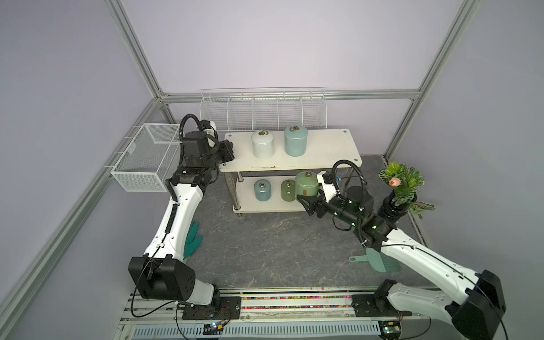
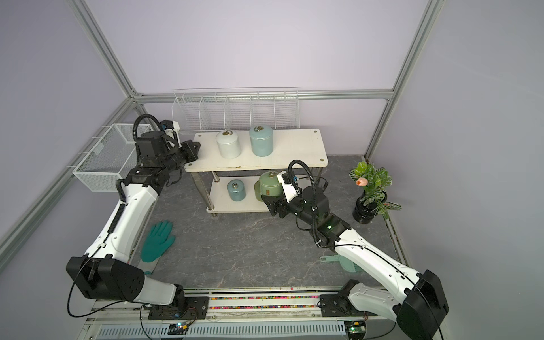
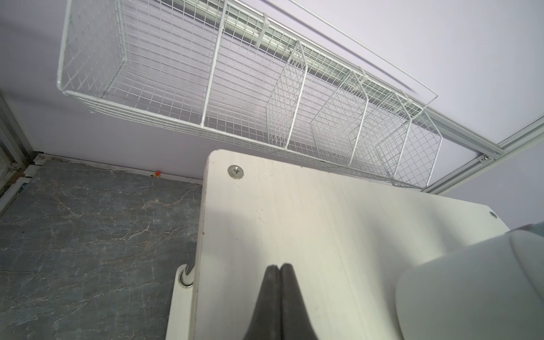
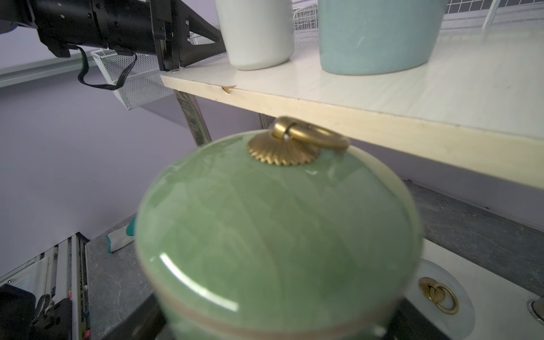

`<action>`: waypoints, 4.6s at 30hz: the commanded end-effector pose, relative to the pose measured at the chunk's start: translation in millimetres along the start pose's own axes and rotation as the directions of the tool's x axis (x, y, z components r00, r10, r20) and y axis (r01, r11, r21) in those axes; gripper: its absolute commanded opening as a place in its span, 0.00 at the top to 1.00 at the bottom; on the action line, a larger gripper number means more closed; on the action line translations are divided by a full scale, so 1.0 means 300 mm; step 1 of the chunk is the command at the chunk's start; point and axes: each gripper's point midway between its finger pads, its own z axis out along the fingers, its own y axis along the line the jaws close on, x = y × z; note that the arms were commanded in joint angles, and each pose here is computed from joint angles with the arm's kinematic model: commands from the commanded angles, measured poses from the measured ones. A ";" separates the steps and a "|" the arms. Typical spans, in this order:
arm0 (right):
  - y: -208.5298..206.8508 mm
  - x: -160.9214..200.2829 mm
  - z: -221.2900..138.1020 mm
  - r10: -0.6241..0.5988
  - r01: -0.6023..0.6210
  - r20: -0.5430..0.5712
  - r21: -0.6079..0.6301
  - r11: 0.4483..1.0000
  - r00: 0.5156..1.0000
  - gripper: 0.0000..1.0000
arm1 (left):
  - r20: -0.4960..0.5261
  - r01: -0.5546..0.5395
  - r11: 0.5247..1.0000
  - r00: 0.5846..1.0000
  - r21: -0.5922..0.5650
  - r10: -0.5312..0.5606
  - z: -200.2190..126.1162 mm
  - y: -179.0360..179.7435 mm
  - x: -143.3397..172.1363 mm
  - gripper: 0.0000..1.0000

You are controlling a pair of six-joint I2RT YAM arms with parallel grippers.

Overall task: Remove the tea canisters from the shelf
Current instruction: Place the tea canister at the center of the board.

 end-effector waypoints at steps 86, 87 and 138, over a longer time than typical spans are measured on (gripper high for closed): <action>-0.188 1.000 -0.090 0.189 -0.047 -0.431 0.318 0.947 0.883 0.55 | -0.269 -0.125 0.989 0.958 -0.072 0.102 0.083 -0.049 0.199 1.00; -0.185 1.012 -0.095 0.196 -0.049 -0.442 0.322 0.946 0.876 0.54 | -0.269 -0.125 0.989 0.958 -0.073 0.101 0.083 -0.048 0.199 1.00; -0.094 1.189 -0.118 0.096 0.130 -0.679 0.275 0.953 0.728 0.11 | -0.270 -0.155 0.986 0.953 -0.059 0.134 0.085 -0.051 0.203 1.00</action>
